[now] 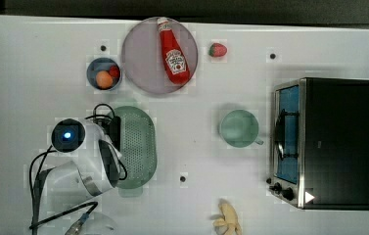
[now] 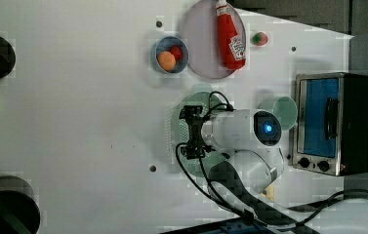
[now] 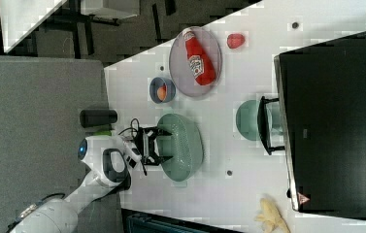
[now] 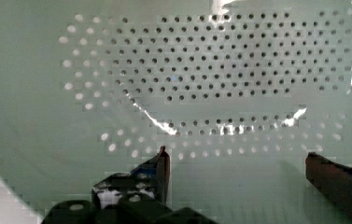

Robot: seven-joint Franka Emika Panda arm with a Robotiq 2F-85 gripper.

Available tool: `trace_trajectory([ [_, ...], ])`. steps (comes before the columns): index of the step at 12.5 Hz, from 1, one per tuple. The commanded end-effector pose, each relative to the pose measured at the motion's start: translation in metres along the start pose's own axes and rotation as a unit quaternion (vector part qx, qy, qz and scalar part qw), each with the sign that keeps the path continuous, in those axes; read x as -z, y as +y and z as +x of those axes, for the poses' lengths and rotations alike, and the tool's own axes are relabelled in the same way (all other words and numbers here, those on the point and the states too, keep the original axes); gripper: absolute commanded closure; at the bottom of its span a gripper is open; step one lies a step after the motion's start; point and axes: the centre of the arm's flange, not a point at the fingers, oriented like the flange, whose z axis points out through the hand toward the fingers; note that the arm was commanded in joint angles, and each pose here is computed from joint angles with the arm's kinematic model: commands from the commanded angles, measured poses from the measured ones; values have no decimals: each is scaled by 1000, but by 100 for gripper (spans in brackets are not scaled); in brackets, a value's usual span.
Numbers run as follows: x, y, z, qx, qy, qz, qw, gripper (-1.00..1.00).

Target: Drag strainer right to left.

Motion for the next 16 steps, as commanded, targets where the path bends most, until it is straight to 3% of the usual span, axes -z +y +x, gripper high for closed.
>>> trace_trajectory([
  [1,3,-2,-36,-2,-12,1,1000,-100],
  [16,5,-10,-153,-40,-72,11,997,-100],
])
